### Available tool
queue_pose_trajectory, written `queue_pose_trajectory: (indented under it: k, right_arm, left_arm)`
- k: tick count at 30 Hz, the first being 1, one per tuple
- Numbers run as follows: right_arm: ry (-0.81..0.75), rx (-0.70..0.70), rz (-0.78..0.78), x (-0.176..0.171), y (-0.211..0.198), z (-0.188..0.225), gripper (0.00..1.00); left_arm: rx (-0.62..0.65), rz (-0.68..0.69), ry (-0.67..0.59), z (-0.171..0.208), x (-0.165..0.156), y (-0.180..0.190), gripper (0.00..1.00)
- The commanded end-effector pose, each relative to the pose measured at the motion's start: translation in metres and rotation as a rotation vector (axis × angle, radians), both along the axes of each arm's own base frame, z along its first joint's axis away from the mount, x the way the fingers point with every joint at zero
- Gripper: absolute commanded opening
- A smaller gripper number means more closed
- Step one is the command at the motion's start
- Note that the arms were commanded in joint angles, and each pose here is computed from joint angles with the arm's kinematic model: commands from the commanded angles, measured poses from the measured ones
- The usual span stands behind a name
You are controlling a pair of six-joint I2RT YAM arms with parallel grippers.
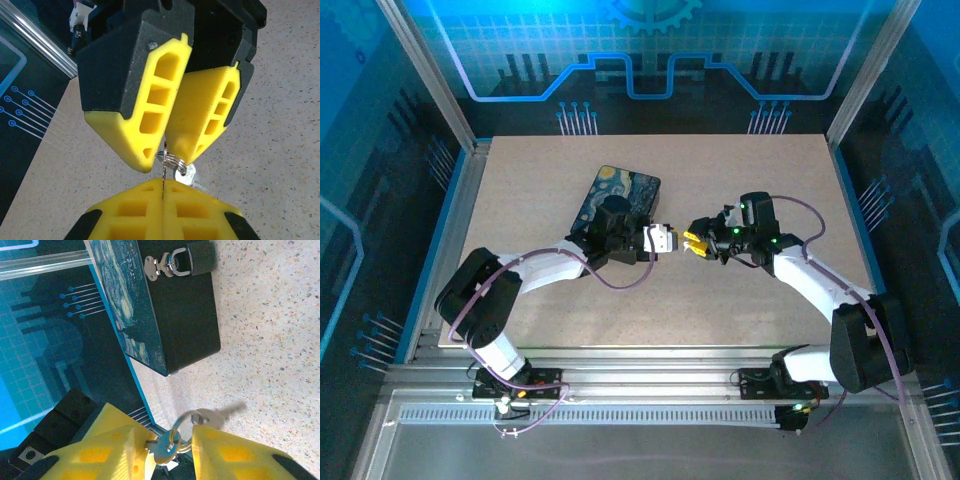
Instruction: Unlock the padlock with the key
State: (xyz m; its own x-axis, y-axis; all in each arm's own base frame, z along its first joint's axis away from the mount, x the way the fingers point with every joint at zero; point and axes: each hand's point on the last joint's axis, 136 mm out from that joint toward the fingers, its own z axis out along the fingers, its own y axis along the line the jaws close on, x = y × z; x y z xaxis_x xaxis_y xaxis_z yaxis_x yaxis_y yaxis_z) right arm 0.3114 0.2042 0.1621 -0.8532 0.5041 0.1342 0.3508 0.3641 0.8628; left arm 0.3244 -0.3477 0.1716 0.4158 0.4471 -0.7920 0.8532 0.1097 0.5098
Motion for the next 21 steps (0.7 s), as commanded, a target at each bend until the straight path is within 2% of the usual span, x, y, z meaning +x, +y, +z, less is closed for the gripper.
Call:
queue_pose_trajectory:
  k: [1,13,20,21]
  right_arm:
    - [0.002,-0.007,-0.003,0.0017,0.0003,-0.0065,0.33]
    - [-0.011,0.0,-0.009,0.0023,-0.0016,-0.0086,0.12]
    - [-0.01,0.01,-0.037,0.0042,-0.0063,-0.0138,0.04]
    - [-0.011,0.017,-0.048,0.0052,-0.0075,-0.0138,0.03]
  left_arm:
    - [-0.01,-0.038,-0.018,0.0042,-0.0095,-0.0016,0.0]
    - [-0.028,-0.031,0.022,-0.0009,-0.0097,-0.0036,0.0]
    - [-0.051,-0.001,0.038,-0.0039,-0.0055,-0.0033,0.0]
    - [-0.059,0.014,0.044,-0.0035,-0.0032,-0.0033,0.07]
